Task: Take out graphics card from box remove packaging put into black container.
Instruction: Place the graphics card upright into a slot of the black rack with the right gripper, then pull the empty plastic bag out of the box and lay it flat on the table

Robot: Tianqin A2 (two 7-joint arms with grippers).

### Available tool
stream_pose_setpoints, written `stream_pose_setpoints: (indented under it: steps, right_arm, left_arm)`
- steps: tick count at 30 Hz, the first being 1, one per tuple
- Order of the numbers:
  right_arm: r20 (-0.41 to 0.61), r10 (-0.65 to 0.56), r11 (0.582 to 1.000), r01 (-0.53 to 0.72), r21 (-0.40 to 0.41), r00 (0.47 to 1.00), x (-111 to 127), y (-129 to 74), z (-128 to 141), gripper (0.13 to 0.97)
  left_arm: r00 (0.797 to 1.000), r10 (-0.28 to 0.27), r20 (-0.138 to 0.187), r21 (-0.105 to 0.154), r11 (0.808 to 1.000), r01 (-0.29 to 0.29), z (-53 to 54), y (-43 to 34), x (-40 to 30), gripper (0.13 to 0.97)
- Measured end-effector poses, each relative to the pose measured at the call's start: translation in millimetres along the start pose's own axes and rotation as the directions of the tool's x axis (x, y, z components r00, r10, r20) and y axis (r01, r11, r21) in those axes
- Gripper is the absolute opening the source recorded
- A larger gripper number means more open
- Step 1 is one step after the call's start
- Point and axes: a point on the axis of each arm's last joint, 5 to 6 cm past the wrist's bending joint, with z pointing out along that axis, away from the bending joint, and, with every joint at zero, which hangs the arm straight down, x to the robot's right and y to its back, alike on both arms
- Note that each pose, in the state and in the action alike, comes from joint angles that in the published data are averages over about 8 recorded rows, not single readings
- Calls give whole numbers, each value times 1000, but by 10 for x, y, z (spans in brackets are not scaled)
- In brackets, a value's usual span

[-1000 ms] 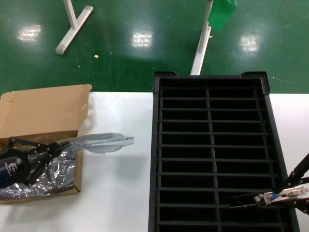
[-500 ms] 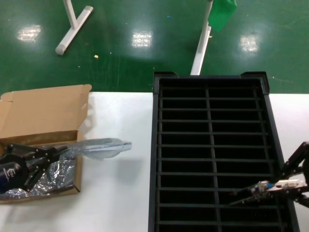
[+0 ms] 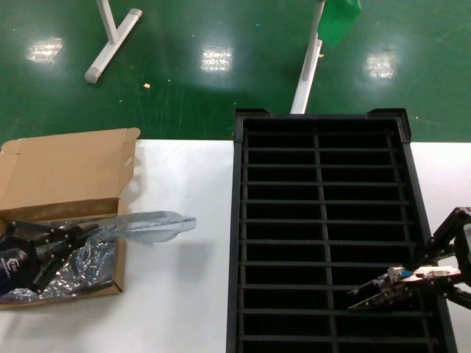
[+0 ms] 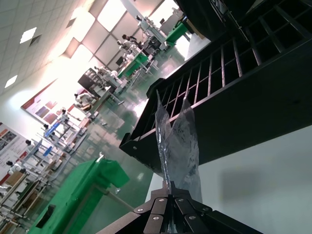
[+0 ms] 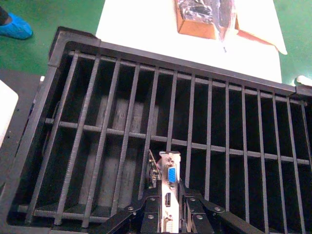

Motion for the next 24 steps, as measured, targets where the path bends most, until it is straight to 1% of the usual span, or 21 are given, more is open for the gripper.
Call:
stream_pose_setpoints:
  steps: [14, 22, 24]
  right_arm:
    - [0, -13, 1000, 13, -1, 1000, 18, -37, 23, 201]
    - [-8, -16, 1000, 16, 0, 1000, 38, -42, 34, 267]
    - [-14, -15, 1000, 15, 1, 1000, 44, -41, 37, 301]
  left_arm:
    - [1000, -4, -3, -7, 1000, 4, -4, 9, 15, 142]
    - [1000, -4, -5, -9, 1000, 4, 14, 15, 11, 142]
    - [1000, -4, -5, -9, 1000, 4, 19, 16, 8, 142]
